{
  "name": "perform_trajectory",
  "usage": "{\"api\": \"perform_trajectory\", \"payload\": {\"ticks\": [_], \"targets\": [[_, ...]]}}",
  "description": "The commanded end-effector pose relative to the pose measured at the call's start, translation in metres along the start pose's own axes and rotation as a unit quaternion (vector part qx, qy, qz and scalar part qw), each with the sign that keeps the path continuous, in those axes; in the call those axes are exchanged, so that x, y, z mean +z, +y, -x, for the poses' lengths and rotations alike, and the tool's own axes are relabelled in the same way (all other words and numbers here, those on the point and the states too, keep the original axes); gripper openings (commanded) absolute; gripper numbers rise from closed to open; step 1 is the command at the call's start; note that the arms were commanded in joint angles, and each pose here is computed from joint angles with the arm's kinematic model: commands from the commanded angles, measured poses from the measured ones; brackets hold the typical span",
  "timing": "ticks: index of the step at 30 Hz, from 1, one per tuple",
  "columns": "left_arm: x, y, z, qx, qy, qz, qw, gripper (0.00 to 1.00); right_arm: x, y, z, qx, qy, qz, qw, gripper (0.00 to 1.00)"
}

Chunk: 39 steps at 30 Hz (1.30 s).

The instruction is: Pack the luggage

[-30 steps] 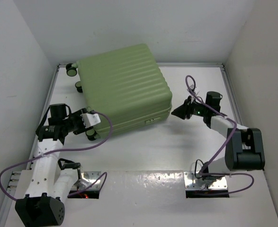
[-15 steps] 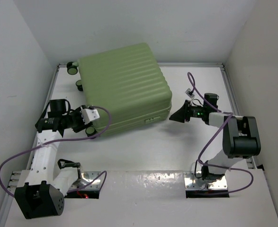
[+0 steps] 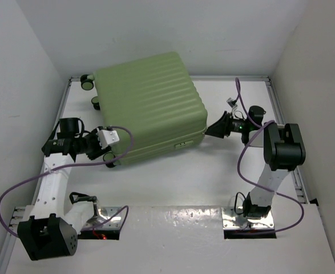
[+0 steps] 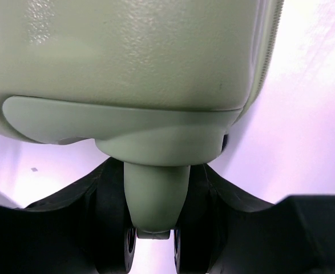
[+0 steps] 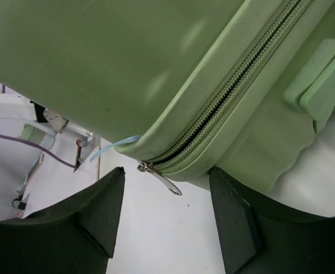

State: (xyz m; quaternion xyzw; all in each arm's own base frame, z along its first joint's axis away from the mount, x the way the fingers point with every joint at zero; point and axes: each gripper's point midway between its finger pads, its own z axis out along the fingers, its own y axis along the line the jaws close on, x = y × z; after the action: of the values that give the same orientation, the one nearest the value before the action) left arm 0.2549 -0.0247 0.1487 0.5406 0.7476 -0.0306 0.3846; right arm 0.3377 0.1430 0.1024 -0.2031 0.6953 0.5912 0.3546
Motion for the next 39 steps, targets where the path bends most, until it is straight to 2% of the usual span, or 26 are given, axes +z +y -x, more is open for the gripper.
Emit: {"api": "perform_trajectory", "payload": {"ticks": [1, 5, 10, 17, 22, 26, 31, 35, 39], "targets": [[0.012, -0.004, -0.003, -0.062, -0.007, -0.041, 0.997, 0.00, 0.003, 0.016, 0.019, -0.050, 0.010, 0.048, 0.998, 0.61], [0.012, 0.003, -0.002, -0.069, -0.008, -0.044, 0.997, 0.00, 0.008, 0.022, 0.019, -0.055, 0.024, 0.067, 0.996, 0.59], [0.012, 0.006, -0.001, -0.064, -0.009, -0.044, 0.997, 0.00, 0.013, 0.024, 0.017, -0.035, 0.035, 0.079, 0.996, 0.42], [0.009, 0.011, 0.001, -0.044, -0.012, -0.021, 0.999, 0.00, 0.017, 0.040, -0.012, -0.001, 0.032, 0.063, 0.998, 0.40], [0.009, 0.009, -0.003, -0.045, -0.010, -0.022, 0.999, 0.00, 0.020, 0.042, -0.020, 0.021, 0.030, 0.053, 0.998, 0.50], [0.006, 0.012, -0.004, -0.045, -0.012, -0.014, 0.999, 0.00, 0.029, 0.046, -0.024, 0.018, 0.034, 0.055, 0.998, 0.52], [0.006, 0.012, -0.003, -0.045, -0.017, -0.016, 0.999, 0.00, 0.035, 0.031, -0.017, 0.019, 0.028, 0.035, 0.999, 0.59], [0.007, 0.011, -0.007, -0.045, -0.014, -0.017, 0.999, 0.00, 0.036, 0.008, -0.011, 0.060, 0.020, -0.009, 0.998, 0.67], [0.006, 0.012, -0.008, -0.044, -0.012, -0.014, 0.999, 0.00, 0.030, -0.001, -0.017, 0.076, 0.009, -0.041, 0.996, 0.67]]}}
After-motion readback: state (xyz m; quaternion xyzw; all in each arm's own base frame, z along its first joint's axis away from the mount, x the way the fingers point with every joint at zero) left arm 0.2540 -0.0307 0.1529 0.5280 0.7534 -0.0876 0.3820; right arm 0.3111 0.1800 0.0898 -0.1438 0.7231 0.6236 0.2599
